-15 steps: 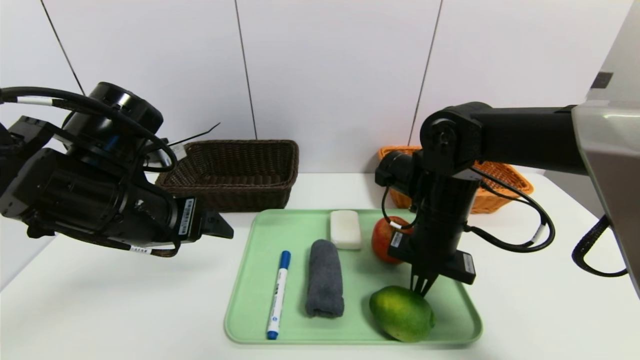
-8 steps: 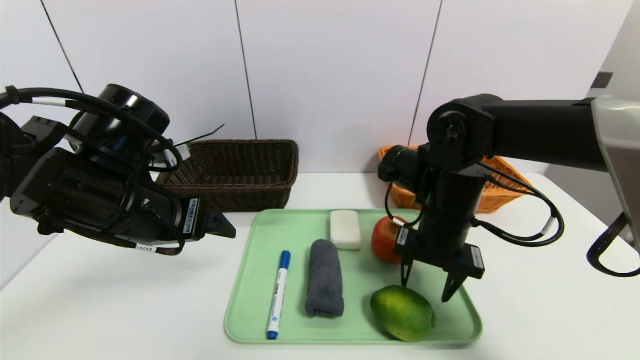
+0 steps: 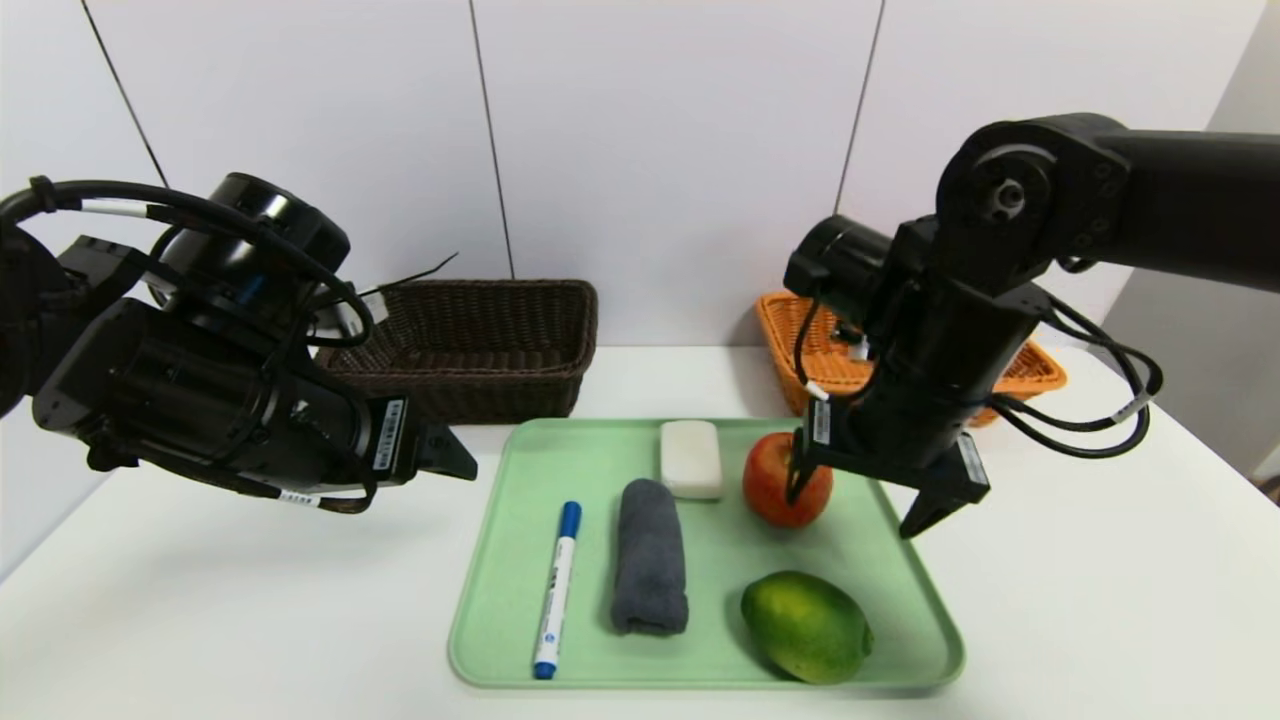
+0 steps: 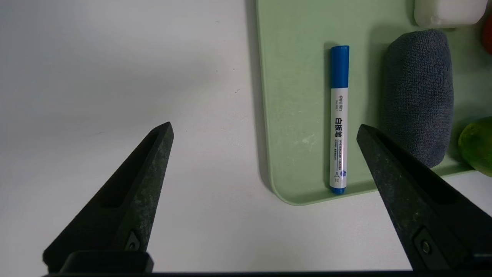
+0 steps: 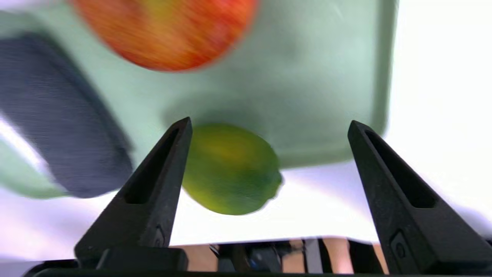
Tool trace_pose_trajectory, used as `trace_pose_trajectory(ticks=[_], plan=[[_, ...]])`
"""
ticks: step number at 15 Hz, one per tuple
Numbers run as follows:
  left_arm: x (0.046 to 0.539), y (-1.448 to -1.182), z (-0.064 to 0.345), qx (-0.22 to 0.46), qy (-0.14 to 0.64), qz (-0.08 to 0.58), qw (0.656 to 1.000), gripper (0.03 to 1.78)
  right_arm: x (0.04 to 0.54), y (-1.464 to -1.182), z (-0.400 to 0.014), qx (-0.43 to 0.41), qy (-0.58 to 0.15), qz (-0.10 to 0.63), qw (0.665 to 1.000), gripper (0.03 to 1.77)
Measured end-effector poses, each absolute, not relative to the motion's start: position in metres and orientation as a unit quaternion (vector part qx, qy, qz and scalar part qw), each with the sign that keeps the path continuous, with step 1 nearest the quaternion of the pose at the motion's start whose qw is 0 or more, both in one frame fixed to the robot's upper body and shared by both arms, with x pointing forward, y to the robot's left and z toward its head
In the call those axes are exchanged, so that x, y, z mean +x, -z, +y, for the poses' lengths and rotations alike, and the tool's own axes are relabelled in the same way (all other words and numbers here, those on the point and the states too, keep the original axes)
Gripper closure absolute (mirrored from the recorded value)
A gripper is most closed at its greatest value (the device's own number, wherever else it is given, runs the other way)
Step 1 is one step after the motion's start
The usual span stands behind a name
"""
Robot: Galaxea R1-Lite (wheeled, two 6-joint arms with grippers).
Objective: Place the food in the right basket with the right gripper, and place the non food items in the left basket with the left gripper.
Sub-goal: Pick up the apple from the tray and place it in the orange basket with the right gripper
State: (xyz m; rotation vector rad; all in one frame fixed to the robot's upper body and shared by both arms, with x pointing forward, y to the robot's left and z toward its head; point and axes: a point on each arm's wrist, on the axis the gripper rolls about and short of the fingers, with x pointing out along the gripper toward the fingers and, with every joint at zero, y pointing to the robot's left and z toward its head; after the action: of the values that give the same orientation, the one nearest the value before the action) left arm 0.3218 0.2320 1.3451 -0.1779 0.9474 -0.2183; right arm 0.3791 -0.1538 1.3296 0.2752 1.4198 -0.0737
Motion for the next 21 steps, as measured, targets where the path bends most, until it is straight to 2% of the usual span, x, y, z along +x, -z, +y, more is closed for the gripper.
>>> trace_pose_trajectory(ticks=[5,8,21], plan=[[0.320,-1.344,0.230,-0.084,0.107,0.459,0.878,0.12,0.382,-1.346,-0.151,0.162,-0.003,0.600,0.783,0.24],[0.317,-1.344,0.227,-0.081,0.112,0.460,0.877,0.12,0.386,-1.344,-0.150,0.168,-0.006,0.593,0.788,0.19],[0.307,-1.351,0.228,-0.080,0.119,0.452,0.881,0.12,0.427,-1.294,-0.139,0.167,0.021,0.603,0.780,0.11]])
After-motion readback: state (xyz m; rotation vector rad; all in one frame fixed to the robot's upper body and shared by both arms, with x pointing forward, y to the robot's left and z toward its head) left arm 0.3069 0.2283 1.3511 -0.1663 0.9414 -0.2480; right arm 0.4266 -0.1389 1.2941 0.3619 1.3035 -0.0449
